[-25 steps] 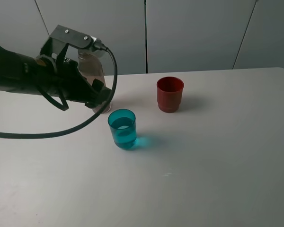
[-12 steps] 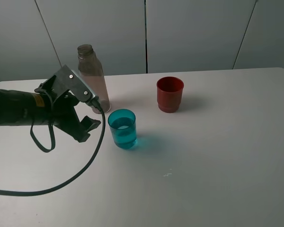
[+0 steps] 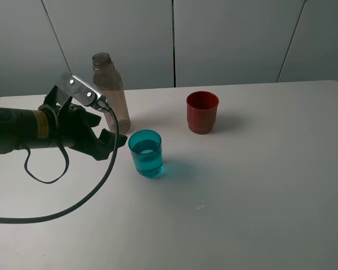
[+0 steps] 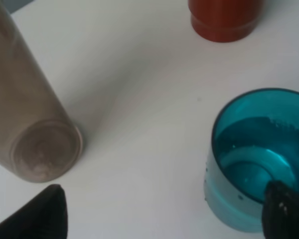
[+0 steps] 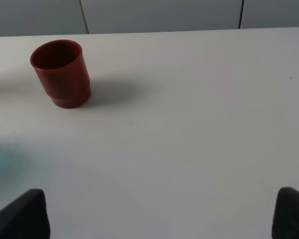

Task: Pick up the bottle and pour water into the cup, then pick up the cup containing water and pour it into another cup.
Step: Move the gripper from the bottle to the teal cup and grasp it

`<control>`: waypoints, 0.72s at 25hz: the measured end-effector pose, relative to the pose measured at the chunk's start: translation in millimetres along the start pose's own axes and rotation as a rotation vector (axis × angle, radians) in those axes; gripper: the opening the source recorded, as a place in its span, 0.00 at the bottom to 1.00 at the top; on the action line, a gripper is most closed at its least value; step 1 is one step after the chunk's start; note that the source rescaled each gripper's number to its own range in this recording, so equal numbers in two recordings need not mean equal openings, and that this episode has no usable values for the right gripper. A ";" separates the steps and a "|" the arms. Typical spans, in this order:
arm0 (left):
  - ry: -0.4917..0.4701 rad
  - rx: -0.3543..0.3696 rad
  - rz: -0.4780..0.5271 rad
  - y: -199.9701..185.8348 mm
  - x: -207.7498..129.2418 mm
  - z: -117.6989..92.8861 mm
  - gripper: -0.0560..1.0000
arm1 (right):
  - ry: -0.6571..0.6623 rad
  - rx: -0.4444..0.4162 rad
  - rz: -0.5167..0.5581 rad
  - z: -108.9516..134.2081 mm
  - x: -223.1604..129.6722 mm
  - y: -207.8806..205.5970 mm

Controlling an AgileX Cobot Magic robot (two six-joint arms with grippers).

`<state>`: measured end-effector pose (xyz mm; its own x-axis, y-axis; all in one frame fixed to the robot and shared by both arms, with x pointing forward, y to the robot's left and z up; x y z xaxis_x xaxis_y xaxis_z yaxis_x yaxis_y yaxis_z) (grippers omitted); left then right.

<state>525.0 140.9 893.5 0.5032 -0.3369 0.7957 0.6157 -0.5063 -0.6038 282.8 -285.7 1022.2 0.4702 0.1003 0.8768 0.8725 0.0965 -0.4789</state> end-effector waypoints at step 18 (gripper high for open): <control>0.379 -0.280 -0.119 15.5 -18.4 -7.2 0.99 | 0.000 0.000 0.000 0.0 0.0 0.0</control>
<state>520.9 133.6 869.9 0.1503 -0.5028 0.8512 0.4424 -0.7358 -0.5128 282.8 -285.7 1022.2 0.4702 0.1003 0.8768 0.8725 0.0965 -0.4789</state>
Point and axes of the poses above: a point on each arm's last joint axis where the gripper is mounted, y pointing out along that axis toward the gripper, z along the wrist's bending axis when the last joint is at zero, x = y × z, the point moved 6 cm from there along y, pointing out along that axis toward the gripper, and after that the axes turned 7 degrees about -y, right-handed, at the moved point
